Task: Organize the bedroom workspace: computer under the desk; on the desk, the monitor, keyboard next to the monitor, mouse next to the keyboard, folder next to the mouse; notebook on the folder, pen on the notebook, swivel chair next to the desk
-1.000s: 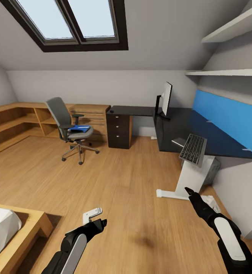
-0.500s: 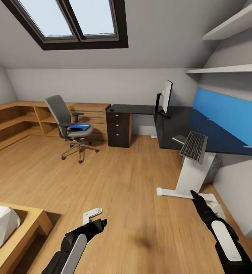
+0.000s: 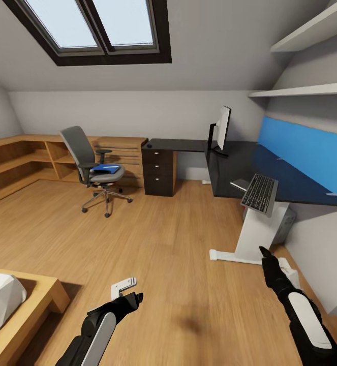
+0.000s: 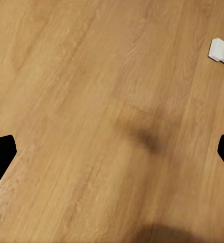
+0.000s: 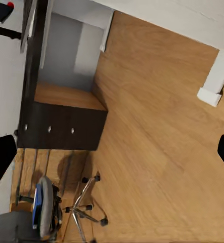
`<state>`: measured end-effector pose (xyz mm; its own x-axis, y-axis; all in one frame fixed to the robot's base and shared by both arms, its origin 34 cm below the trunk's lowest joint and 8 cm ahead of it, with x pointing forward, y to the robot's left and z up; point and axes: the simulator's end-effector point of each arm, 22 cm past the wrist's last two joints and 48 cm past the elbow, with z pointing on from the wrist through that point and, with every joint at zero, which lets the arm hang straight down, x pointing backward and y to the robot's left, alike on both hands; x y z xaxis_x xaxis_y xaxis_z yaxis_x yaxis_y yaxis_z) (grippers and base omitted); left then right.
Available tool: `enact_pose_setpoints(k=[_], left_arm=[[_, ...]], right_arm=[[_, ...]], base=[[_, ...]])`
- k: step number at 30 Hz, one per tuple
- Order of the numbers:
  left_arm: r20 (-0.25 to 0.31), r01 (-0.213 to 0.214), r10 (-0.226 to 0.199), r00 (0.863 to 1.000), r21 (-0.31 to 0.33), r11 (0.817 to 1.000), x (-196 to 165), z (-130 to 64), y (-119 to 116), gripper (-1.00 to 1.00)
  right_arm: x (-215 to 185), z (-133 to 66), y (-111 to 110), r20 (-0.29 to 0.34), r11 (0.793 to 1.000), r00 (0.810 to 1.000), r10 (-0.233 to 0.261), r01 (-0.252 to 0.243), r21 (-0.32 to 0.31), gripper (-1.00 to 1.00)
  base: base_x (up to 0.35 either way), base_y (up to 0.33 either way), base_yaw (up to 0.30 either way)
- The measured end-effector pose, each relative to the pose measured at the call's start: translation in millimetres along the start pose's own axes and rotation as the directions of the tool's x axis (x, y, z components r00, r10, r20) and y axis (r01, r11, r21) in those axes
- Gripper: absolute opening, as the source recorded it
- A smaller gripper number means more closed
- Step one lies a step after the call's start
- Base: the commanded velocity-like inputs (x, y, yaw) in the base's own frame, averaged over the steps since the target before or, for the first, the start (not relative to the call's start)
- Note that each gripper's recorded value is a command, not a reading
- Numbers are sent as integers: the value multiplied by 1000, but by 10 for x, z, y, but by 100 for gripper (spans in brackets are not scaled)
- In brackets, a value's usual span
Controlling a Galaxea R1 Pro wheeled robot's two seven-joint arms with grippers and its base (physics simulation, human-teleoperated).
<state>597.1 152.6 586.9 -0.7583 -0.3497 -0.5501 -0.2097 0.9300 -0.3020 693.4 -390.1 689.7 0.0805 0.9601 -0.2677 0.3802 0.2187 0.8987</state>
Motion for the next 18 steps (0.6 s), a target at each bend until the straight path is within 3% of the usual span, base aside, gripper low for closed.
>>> enact_pose_setpoints(k=[7,18], left_arm=[[-4,0,0,1000,1,1000,16,7,1,100],[-15,-3,3,1000,0,1000,64,25,4,100]], right_arm=[[9,-49,415,-35,988,997,72,-76,-131,100],[-11,-101,623,-36,977,996,78,-84,-196,100]], base=[[0,0,0],[0,0,0]])
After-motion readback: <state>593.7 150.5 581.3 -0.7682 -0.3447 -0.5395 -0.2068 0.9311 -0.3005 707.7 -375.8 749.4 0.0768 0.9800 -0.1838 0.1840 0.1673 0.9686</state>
